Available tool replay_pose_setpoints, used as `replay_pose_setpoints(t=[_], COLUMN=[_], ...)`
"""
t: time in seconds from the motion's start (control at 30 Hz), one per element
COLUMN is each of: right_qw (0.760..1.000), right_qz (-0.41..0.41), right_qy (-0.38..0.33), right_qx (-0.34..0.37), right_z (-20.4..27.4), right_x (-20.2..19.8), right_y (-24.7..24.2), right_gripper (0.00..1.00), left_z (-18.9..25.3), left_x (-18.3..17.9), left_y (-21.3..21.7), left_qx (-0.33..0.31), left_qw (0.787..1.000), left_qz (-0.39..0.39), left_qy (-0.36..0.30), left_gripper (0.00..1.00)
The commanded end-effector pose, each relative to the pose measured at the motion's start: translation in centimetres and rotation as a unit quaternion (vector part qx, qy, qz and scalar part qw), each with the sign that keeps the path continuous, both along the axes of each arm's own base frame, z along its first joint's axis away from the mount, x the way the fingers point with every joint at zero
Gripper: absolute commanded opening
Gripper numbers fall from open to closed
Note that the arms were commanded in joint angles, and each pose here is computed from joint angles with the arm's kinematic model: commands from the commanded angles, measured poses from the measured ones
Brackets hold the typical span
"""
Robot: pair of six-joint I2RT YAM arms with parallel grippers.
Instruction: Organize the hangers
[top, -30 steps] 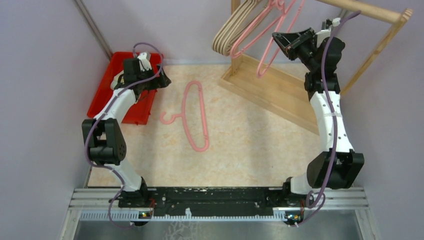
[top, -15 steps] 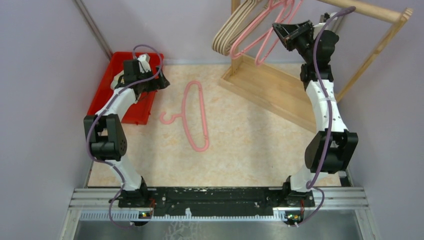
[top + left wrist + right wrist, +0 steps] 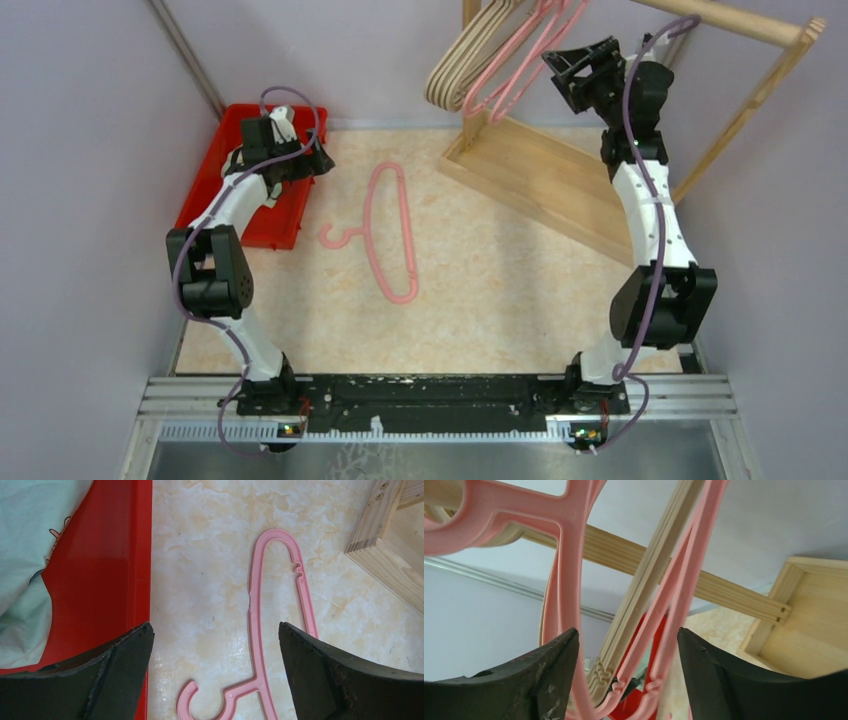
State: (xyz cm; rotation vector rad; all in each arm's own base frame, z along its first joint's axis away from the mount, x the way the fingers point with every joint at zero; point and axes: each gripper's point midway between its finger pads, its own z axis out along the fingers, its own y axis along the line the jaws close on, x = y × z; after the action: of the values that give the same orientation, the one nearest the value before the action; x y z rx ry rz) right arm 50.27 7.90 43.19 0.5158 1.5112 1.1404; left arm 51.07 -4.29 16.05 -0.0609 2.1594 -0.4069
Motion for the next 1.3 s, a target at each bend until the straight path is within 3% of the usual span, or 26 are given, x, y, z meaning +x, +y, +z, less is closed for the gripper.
replay_pose_setpoints(t=[0.0, 0.2, 0.43, 0.7, 0.87, 1.0, 1.07, 1.27], right_qw=[0.995, 0.992, 0.963, 0.893, 0.853, 0.823, 0.803, 0.785], right_qz=[-0.032, -0.002, 0.049, 0.163, 0.231, 0.246, 0.259, 0.281], right_qy=[-0.059, -0.042, 0.047, 0.104, 0.097, 0.076, 0.087, 0.098], right_qx=[-0.072, -0.121, -0.262, -0.407, -0.457, -0.506, -0.53, -0.544], right_z=[4.9, 3.0, -6.6, -17.4, -20.6, -22.3, -25.2, -31.1], right_x=[-5.5, -10.7, -18.7, -26.6, -26.4, -23.5, -22.1, -19.4], right_y=[-0.7, 0.5, 5.6, 16.0, 22.4, 26.8, 29.0, 33.8], right_gripper=[0.74, 0.76, 0.76, 0.75, 0.75, 0.74, 0.73, 0.72], left_z=[0.5, -0.3, -1.1, -1.4, -1.9, -0.2, 1.0, 3.1], left_x=[0.7, 0.3, 0.2, -0.3, -0.4, 0.1, 0.4, 0.6], left_y=[-0.3, -0.3, -0.5, -0.5, 0.7, 2.0, 2.1, 2.0], left_qx=[-0.004, -0.006, -0.013, -0.013, -0.037, -0.054, -0.052, -0.055], left_qw=[1.0, 1.0, 1.0, 1.0, 0.999, 0.998, 0.999, 0.998], left_qz=[-0.013, -0.014, -0.015, -0.019, -0.004, 0.01, 0.008, 0.007], left_qy=[-0.01, -0.003, 0.007, 0.016, 0.03, 0.011, 0.002, -0.018], left_gripper=[1.0, 1.0, 1.0, 1.0, 1.0, 1.0, 1.0, 1.0])
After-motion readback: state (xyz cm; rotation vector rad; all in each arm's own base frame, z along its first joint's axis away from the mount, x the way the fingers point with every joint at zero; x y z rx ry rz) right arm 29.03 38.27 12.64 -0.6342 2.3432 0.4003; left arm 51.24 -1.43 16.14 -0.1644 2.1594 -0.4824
